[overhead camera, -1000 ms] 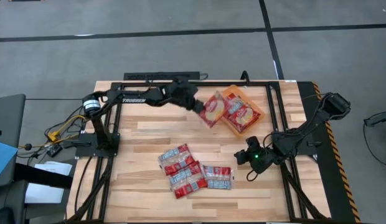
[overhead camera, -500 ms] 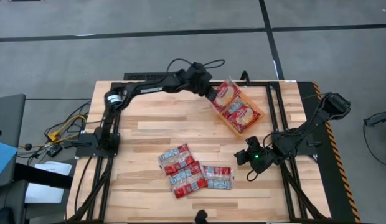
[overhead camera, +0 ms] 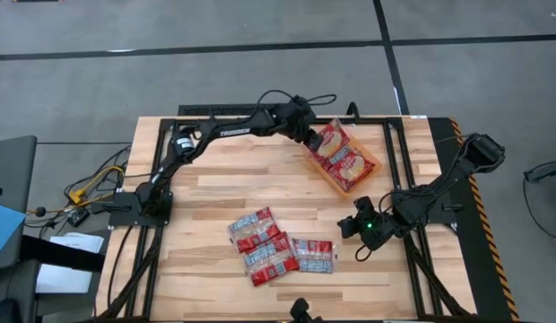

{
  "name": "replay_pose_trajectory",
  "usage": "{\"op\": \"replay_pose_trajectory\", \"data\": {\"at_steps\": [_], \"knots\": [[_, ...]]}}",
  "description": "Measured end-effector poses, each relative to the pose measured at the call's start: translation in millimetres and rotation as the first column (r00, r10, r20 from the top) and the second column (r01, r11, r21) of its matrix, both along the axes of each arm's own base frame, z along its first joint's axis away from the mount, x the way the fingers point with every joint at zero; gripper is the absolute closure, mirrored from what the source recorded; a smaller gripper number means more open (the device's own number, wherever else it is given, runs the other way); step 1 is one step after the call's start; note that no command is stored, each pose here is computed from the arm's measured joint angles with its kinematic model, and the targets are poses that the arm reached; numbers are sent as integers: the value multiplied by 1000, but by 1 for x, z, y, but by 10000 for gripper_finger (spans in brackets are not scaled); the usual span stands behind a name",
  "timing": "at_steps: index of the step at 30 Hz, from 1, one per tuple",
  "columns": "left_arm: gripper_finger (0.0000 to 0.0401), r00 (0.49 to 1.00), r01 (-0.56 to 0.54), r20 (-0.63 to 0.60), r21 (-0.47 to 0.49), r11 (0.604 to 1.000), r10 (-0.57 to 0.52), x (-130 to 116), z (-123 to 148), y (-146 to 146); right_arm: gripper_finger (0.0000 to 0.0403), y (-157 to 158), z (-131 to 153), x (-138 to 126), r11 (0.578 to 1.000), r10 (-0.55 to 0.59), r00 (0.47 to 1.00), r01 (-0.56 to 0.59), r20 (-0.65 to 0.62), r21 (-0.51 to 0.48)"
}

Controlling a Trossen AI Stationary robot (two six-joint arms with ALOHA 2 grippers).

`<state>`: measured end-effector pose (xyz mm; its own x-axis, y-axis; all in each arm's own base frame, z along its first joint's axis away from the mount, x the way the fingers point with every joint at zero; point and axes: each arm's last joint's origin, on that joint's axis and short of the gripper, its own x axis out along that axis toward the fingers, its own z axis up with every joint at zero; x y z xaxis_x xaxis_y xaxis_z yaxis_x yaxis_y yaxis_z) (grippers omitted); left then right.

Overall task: Sort popcorn bags into baskets
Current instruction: Put the popcorn bag into the orange transparent bin

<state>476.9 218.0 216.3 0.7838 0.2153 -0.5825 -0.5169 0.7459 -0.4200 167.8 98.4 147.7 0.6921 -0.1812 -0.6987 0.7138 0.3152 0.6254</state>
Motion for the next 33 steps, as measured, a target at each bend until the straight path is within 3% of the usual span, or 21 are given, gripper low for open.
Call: {"op": "replay_pose_trajectory", "data": {"at_steps": [4,16,21,29,33], "knots": [[397,1000,-12,4,43,999,12,2,2,-1,278,0,0,0,1000,0,1000,0,-1,-1],[371,1000,19,18,-45,999,-19,15,-21,-14,278,-2,0,1,1000,-7,1000,7,-5,-7],[360,997,73,1,-24,997,-73,17,-25,-18,278,-2,0,1,1000,-4,1000,3,-5,-10],[279,993,113,-24,72,991,-112,0,4,-6,278,-2,0,1,1000,12,1000,-12,-10,-24],[230,983,172,-71,62,983,-168,-11,16,-5,278,-2,0,1,1000,12,1000,-12,-10,-24]]}}
